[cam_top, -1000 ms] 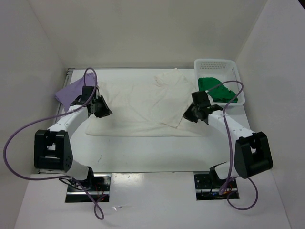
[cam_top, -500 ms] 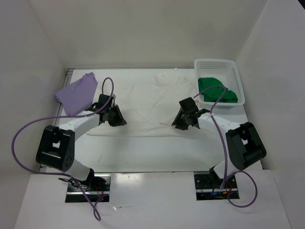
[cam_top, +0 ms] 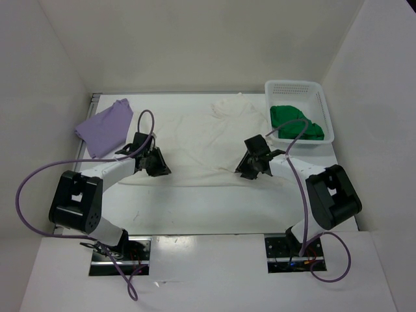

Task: Fold and stack the t-shirts
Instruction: Fold the flattened T-shirt at the center of the board.

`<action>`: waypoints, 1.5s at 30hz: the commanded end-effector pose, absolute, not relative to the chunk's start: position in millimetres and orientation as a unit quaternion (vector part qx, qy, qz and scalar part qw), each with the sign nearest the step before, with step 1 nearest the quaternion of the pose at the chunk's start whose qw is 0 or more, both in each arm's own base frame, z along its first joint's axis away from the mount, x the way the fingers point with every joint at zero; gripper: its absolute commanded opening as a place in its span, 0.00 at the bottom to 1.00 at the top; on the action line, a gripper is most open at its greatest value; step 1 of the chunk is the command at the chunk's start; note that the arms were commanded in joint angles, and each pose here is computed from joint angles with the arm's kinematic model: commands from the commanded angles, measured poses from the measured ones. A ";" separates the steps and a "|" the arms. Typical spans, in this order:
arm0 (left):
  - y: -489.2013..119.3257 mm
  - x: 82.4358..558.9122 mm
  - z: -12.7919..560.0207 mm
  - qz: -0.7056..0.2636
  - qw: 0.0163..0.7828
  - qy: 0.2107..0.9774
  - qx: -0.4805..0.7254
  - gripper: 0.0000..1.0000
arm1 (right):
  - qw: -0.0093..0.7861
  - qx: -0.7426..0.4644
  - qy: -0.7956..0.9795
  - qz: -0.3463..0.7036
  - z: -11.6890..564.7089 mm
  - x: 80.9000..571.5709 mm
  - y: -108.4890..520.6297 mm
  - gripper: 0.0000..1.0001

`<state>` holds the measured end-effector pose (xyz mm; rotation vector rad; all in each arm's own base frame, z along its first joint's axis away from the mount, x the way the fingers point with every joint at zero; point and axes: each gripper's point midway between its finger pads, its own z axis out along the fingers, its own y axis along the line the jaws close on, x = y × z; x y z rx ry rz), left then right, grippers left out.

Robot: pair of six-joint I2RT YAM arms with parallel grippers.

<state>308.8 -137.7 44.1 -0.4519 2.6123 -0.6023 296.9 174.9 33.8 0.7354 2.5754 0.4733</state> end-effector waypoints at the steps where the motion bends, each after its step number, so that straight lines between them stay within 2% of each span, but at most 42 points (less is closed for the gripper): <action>1: -138.8 315.0 51.0 -0.225 0.226 0.933 -0.167 0.25 | 0.215 0.282 0.920 0.165 28.5 300.7 172.6 0.39; 3: -136.8 315.7 50.3 -0.220 0.230 0.934 -0.164 0.26 | 0.218 0.283 0.920 0.162 26.3 300.5 170.7 0.39; 7: -134.6 312.9 46.2 -0.214 0.227 0.935 -0.166 0.26 | 0.241 0.276 0.913 0.181 45.3 315.7 177.6 0.28; 13: -132.0 308.6 41.8 -0.206 0.221 0.938 -0.169 0.26 | 0.253 0.265 0.914 0.172 47.0 338.1 183.2 0.21; 19: -132.2 309.2 44.6 -0.208 0.225 0.937 -0.168 0.26 | 0.261 0.254 0.918 0.158 45.4 356.3 186.7 0.02; 24: -131.7 307.3 43.6 -0.206 0.221 0.938 -0.169 0.26 | 0.274 0.241 0.918 0.157 53.2 373.0 191.7 0.01; 35: -131.3 312.3 58.4 -0.208 0.235 0.934 -0.168 0.26 | 0.321 0.214 0.907 0.168 78.5 443.4 218.7 0.01; 39: -124.0 311.7 60.9 -0.190 0.244 0.935 -0.175 0.26 | 0.313 0.200 0.909 0.191 78.0 454.8 234.3 0.19; 41: -114.6 316.8 71.2 -0.182 0.263 0.930 -0.181 0.26 | 0.314 0.190 0.909 0.197 79.4 453.5 240.4 0.21; 45: -99.0 322.8 87.3 -0.176 0.282 0.925 -0.186 0.26 | 0.337 0.171 0.901 0.213 111.8 451.5 240.5 0.42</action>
